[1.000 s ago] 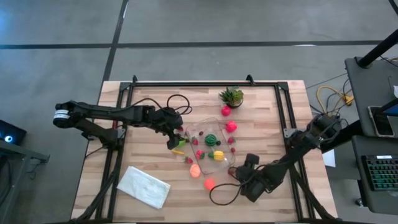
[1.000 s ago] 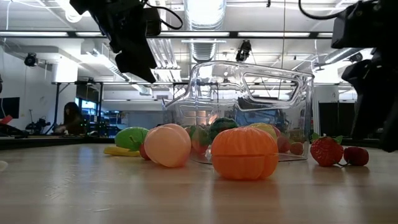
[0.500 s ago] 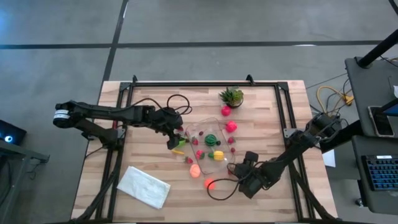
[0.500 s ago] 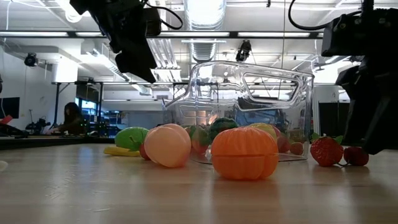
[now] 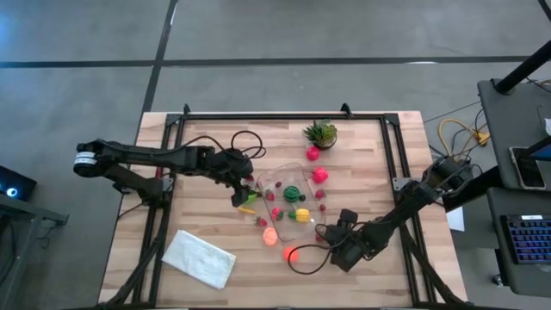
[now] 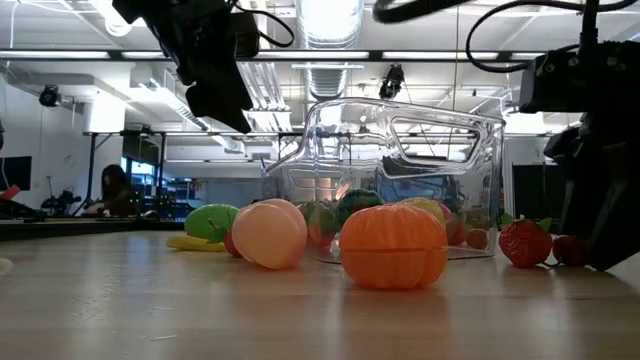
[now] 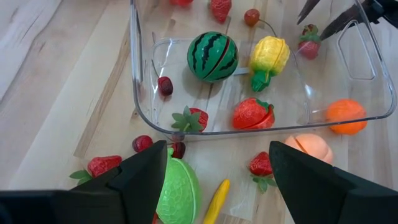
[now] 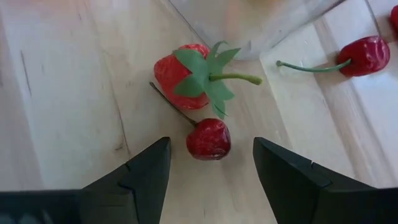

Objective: Pick and placing Produce into tupperware
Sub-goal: Put the red cherry into the transparent bin

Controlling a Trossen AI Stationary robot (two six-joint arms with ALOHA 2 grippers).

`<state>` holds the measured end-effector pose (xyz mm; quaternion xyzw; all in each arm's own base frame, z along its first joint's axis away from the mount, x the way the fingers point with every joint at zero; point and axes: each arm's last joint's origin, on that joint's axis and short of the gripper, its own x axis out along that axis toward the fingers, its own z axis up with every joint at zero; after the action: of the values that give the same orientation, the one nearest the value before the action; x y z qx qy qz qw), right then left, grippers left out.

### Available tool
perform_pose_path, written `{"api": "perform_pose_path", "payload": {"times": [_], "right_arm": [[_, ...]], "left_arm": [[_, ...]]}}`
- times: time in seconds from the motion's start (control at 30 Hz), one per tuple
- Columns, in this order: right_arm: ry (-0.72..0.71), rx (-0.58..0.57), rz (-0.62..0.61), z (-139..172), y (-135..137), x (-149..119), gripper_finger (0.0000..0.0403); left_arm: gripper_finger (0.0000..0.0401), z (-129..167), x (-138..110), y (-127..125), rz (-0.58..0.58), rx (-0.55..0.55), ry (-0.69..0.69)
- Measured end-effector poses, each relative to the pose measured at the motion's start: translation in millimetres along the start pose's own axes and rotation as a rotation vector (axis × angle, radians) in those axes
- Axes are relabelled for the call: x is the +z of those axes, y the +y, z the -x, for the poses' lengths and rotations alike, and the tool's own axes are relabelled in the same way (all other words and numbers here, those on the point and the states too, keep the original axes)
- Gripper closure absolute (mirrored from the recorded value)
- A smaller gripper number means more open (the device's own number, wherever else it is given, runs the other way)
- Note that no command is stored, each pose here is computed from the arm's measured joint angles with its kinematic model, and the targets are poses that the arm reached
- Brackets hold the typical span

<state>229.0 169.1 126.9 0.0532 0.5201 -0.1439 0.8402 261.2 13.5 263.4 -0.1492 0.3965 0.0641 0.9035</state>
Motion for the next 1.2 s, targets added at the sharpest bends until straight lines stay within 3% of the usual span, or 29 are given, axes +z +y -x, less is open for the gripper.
{"api": "perform_pose_path", "payload": {"times": [0.53,0.93,1.2], "right_arm": [[-0.019,0.026,-0.026,-3.4,-0.6,2.6,0.0189],[-0.02,0.021,-0.028,-3.7,-1.4,2.9,0.0272],[-0.019,0.02,-0.028,-3.7,-1.5,2.8,0.0306]], "left_arm": [[0.0134,-2.4,1.3,-0.3,0.0,-0.003,-0.012],[0.0134,-4.0,-1.6,0.8,0.025,0.0,-0.002],[0.0134,-4.0,-1.7,0.7,0.025,-0.001,-0.002]]}}
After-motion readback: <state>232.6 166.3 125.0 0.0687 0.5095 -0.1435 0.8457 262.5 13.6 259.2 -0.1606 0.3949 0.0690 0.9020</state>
